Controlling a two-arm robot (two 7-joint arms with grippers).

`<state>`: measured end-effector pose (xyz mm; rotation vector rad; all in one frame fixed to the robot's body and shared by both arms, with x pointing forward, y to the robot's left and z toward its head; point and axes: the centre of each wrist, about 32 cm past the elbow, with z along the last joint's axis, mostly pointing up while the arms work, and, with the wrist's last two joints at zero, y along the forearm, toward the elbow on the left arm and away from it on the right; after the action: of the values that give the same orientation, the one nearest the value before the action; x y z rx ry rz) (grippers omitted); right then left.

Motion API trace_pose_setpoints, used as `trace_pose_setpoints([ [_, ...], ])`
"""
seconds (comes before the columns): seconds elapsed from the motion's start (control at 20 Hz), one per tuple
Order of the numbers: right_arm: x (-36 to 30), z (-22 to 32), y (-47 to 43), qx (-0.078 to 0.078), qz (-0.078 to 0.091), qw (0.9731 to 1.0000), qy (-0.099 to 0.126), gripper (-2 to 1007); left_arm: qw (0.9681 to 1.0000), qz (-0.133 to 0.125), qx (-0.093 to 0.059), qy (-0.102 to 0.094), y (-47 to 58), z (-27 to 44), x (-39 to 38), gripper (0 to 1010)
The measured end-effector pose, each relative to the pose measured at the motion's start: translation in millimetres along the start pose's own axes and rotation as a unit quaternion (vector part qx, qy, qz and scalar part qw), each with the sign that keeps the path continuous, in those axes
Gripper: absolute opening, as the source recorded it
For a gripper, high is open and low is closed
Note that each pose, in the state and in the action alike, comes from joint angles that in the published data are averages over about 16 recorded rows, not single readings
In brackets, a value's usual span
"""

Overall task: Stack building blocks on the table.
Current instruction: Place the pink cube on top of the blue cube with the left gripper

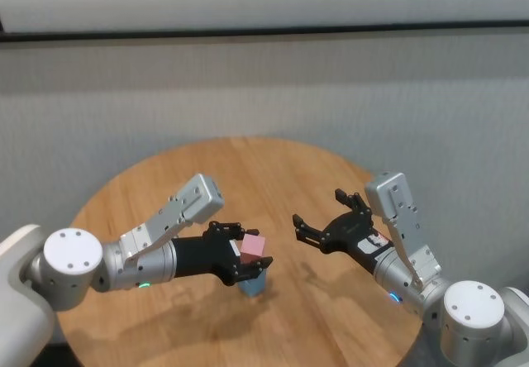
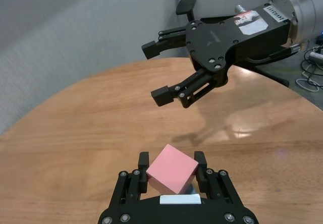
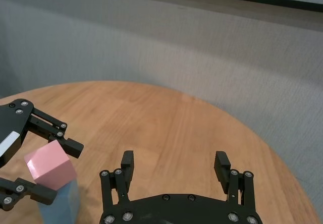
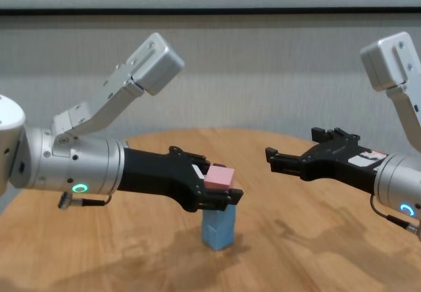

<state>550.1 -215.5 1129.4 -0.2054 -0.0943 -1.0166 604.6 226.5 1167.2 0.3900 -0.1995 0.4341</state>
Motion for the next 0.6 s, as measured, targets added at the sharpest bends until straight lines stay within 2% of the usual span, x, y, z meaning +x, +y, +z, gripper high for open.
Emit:
trace_pose_setpoints([
  [0.6,0.0,0.0,0.0,0.0,0.0,1.0,0.0,1003,0.9998,0.002,0.001,0.022,1.8,7.5,7.6,563],
])
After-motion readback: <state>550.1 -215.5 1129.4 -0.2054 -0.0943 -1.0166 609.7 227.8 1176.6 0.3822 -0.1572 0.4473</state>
